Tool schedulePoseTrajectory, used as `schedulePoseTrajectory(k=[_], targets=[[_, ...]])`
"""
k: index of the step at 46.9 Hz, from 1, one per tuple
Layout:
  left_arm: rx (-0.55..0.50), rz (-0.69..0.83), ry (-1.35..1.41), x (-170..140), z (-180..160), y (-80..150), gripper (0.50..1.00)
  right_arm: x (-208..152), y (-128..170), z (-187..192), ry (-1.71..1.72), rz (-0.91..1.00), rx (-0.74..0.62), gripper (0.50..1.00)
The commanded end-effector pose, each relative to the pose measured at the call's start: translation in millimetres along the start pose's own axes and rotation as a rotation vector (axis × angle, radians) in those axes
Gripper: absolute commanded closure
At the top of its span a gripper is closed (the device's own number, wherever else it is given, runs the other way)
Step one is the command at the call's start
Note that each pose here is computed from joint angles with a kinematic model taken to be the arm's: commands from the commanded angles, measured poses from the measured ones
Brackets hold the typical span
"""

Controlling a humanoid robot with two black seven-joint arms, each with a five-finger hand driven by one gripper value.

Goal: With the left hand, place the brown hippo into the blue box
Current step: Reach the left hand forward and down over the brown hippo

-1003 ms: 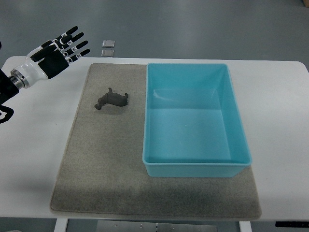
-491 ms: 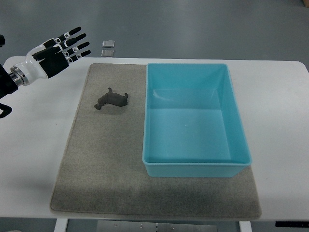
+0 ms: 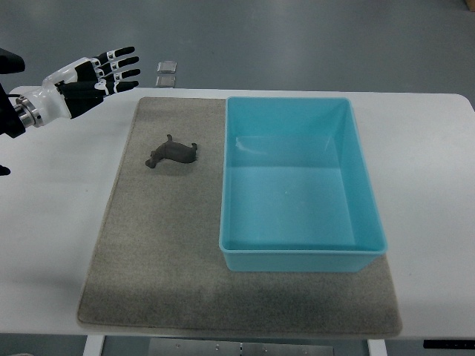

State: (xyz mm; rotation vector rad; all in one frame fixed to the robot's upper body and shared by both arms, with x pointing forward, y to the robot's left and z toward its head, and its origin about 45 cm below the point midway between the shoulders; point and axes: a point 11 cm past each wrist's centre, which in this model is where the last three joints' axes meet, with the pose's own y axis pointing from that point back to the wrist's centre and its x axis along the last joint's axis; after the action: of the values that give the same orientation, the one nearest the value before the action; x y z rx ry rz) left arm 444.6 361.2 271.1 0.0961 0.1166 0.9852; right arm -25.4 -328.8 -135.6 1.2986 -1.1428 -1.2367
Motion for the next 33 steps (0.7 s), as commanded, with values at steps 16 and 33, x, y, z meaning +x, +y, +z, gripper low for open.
schedulePoseTrajectory(k=[16, 33], targets=[[0.169, -0.095, -0.425, -9, 15, -13, 0.504, 0, 0, 0, -0.001, 0.000, 0.000, 0.564], [0.192, -0.156, -0.765, -35, 27, -18, 0.501, 0, 0, 0, 0.001, 0.000, 0.000, 0.564]])
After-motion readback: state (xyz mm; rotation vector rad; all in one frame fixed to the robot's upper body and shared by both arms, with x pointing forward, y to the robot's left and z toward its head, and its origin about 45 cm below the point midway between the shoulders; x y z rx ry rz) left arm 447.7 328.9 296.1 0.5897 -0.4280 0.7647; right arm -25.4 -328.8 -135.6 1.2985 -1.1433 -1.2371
